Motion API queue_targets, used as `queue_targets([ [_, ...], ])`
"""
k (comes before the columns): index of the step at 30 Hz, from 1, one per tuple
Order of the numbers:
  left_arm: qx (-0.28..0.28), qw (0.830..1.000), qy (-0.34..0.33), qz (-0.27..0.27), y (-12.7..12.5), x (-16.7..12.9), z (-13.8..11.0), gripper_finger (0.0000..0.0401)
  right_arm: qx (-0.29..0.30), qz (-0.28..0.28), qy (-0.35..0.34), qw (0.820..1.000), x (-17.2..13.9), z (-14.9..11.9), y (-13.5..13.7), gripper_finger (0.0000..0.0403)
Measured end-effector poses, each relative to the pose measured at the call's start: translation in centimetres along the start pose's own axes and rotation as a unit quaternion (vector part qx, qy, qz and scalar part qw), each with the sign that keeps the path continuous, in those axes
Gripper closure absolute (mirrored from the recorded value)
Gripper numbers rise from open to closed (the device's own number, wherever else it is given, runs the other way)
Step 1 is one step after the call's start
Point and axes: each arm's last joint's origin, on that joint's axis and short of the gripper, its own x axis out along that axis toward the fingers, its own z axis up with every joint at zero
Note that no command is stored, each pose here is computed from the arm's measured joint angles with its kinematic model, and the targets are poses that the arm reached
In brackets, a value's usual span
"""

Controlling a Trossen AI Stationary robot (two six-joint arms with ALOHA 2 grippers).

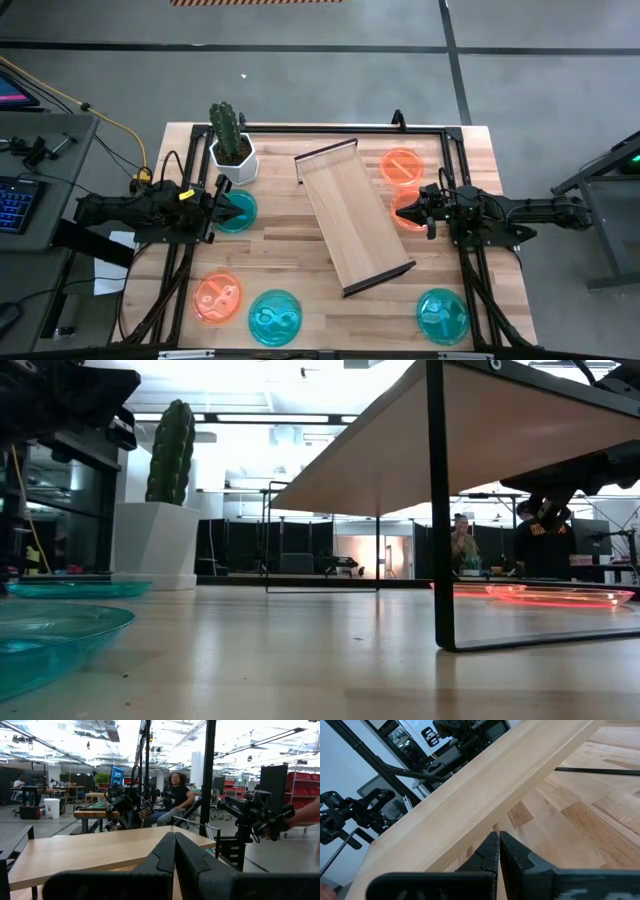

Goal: Place and stack plates onto a shelf

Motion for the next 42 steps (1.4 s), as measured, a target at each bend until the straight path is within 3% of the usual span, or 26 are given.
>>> queue_targets([
  [4, 0.0, 1.0, 0.0, 0.0, 0.0, 0.0, 0.0, 0.0401, 0.006, -0.003, -0.007, 1.0, 0.0, 0.1, 0.0, 0.0402],
  [7, 0.0, 1.0, 0.0, 0.0, 0.0, 0.0, 0.0, 0.0401, 0.109, 0.0, -0.101, 0.989, -0.1, 1.5, 0.5, 0.0402],
  [11, 0.0, 1.0, 0.0, 0.0, 0.0, 0.0, 0.0, 0.0401, 0.274, 0.035, -0.253, 0.927, -0.9, 3.6, 1.2, 0.0402],
  [14, 0.0, 1.0, 0.0, 0.0, 0.0, 0.0, 0.0, 0.0401, 0.303, 0.01, -0.349, 0.887, -1.5, 4.5, 1.2, 0.0402],
  [16, 0.0, 1.0, 0.0, 0.0, 0.0, 0.0, 0.0, 0.0401, 0.312, -0.003, -0.382, 0.87, -1.7, 4.8, 1.2, 0.0402],
  [18, 0.0, 1.0, 0.0, 0.0, 0.0, 0.0, 0.0, 0.0401, 0.303, -0.015, -0.376, 0.876, -1.7, 5.2, 1.4, 0.0402],
  [21, 0.0, 1.0, 0.0, 0.0, 0.0, 0.0, 0.0, 0.0401, 0.264, -0.055, -0.328, 0.905, -1.3, 7.3, 2.5, 0.0402],
  [24, 0.0, 1.0, 0.0, 0.0, 0.0, 0.0, 0.0, 0.0401, 0.221, -0.185, -0.254, 0.923, -0.5, 9.7, 2.9, 0.0402],
  [26, 0.0, 1.0, 0.0, 0.0, 0.0, 0.0, 0.0, 0.0401, 0.203, -0.285, -0.196, 0.916, 0.0, 11.1, 2.6, 0.0395],
  [29, 0.0, 1.0, 0.0, 0.0, 0.0, 0.0, 0.0, 0.0401, 0.204, -0.409, -0.091, 0.885, 0.7, 12.1, 0.8, 0.0368],
  [33, 0.0, 1.0, 0.0, 0.0, 0.0, 0.0, 0.0, 0.0401, 0.261, -0.49, 0.016, 0.832, 1.7, 11.3, -3.0, 0.0305],
  [38, 0.0, 1.0, 0.0, 0.0, 0.0, 0.0, 0.0, 0.0401, 0.36, -0.584, 0.085, 0.723, 1.4, 8.9, -6.6, 0.0226],
  [40, 0.0, 1.0, 0.0, 0.0, 0.0, 0.0, 0.0, 0.0401, 0.382, -0.605, 0.091, 0.693, 1.3, 8.5, -7.2, 0.0205],
  [42, 0.0, 1.0, 0.0, 0.0, 0.0, 0.0, 0.0, 0.0401, 0.388, -0.617, 0.082, 0.68, 1.4, 8.4, -7.6, 0.0192],
])
